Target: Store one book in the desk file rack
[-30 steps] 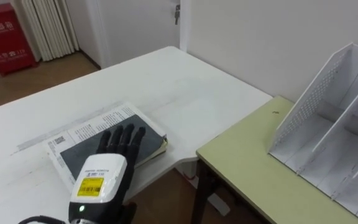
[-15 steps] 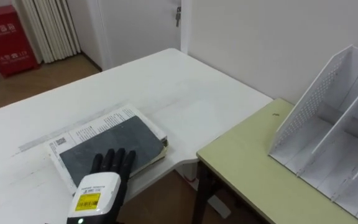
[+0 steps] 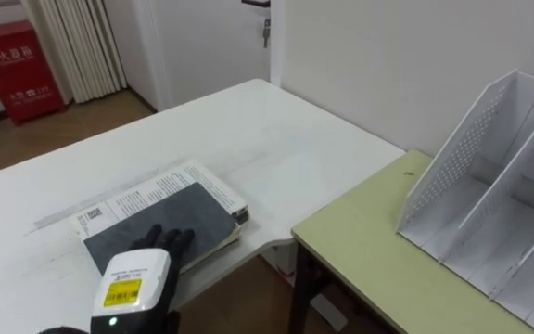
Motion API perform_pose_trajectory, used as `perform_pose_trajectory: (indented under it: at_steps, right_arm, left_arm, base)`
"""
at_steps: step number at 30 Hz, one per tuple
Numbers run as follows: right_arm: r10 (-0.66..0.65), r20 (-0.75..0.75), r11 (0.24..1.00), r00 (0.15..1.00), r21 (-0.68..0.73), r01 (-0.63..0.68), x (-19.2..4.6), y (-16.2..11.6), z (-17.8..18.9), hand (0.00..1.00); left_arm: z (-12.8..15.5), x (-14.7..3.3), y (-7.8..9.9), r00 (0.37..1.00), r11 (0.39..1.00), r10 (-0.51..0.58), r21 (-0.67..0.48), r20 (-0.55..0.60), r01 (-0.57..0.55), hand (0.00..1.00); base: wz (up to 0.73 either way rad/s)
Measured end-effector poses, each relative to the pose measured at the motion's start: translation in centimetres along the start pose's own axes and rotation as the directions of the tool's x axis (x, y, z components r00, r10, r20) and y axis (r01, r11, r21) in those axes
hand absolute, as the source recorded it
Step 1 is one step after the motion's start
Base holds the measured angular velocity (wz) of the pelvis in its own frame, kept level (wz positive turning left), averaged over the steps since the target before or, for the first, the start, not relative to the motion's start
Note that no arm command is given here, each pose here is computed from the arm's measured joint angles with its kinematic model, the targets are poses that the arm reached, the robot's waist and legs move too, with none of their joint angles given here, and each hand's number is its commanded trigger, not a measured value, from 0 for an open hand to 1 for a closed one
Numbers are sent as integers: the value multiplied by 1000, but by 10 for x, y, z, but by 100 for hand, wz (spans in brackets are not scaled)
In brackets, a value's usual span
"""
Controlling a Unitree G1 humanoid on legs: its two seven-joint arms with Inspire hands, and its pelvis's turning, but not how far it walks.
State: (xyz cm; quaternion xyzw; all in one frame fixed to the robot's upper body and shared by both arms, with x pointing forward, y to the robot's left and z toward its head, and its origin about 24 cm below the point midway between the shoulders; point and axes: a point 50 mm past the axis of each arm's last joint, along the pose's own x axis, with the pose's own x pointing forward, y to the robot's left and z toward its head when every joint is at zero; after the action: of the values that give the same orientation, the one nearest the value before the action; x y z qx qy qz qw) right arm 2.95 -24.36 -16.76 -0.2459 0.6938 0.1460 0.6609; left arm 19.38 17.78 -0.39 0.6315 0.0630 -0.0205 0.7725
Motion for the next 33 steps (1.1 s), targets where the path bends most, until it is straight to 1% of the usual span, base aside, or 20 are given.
perform_pose_trajectory:
  at_steps: [2,9,18,23,29,32,33]
  right_arm:
    - [-8,3,1000,1000,0,8,0,0,0,0]
    - [-17,-8,1000,1000,2,17,0,-1,-1,0]
    - [-12,-14,1000,1000,3,12,0,2,-4,0]
    - [-20,12,1000,1000,6,20,-1,0,0,0]
    - [-59,49,998,997,26,58,-1,-2,6,0]
    - [-61,73,998,996,29,59,-1,-3,9,0]
    - [-61,83,998,995,26,59,-1,-3,10,0]
  left_arm:
    - [2,0,0,1000,1000,4,-9,-2,-4,100]
    - [1,2,8,999,999,52,-13,-6,-52,100]
    - [2,2,10,996,996,93,16,2,-93,100]
    - [2,2,8,994,994,105,6,0,-105,100]
    - [6,4,14,992,992,126,-12,17,-125,100]
    - [10,3,22,991,991,129,-30,41,-128,100]
    - [13,3,26,989,989,139,-57,49,-136,100]
  base:
    - [0]
    - [0]
    - [0]
    - [0]
    - [2]
    - [5]
    - [5]
